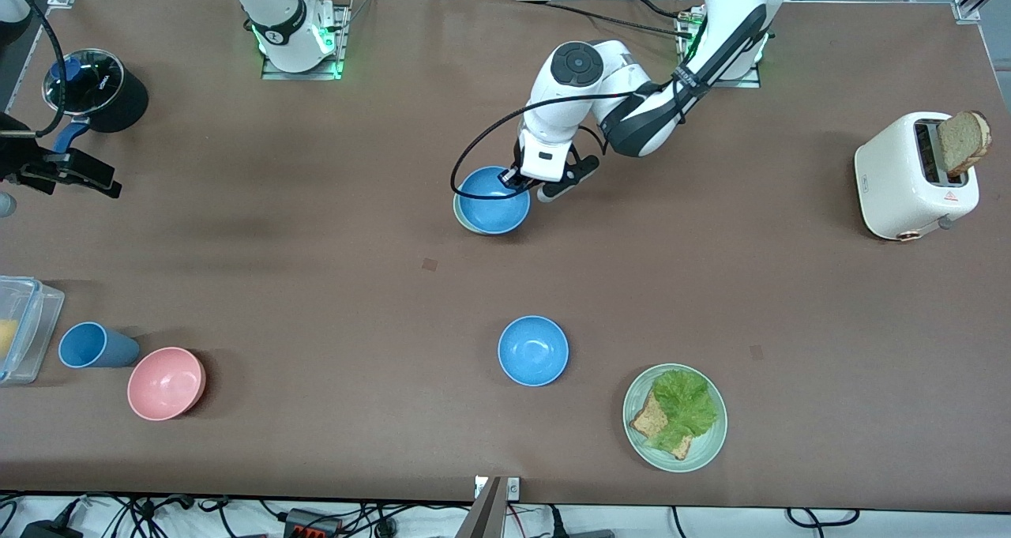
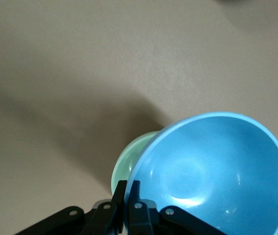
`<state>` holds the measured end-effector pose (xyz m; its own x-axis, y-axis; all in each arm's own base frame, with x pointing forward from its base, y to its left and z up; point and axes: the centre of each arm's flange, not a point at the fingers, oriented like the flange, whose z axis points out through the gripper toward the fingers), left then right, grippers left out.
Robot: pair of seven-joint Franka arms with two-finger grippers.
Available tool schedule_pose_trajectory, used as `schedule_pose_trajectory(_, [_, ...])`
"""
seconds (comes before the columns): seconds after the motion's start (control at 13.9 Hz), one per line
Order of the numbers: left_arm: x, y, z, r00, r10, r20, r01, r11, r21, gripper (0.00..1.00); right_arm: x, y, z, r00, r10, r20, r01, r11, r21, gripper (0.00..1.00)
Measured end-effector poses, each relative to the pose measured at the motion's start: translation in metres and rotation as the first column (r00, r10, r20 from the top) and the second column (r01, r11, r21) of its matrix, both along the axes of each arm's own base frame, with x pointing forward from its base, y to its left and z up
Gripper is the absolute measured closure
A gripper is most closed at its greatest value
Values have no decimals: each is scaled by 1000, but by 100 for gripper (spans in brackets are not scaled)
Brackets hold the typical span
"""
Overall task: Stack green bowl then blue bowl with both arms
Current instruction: 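Lower the blue bowl into the green bowl and open the left gripper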
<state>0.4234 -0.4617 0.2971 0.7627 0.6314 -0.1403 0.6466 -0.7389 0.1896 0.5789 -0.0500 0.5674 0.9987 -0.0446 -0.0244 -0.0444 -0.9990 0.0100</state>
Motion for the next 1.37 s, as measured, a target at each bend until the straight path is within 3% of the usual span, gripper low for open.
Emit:
schedule_pose_trajectory(0.58, [-10, -10, -24, 1000, 2, 28, -3, 999, 39, 95, 2, -8, -6, 1000, -14, -10, 14, 1000, 1, 0])
schedule_pose_trajectory(1.37, [-13, -17, -39, 1000, 3, 8, -3, 999, 39, 95, 2, -9, -7, 1000, -15, -13, 15, 1000, 1, 0])
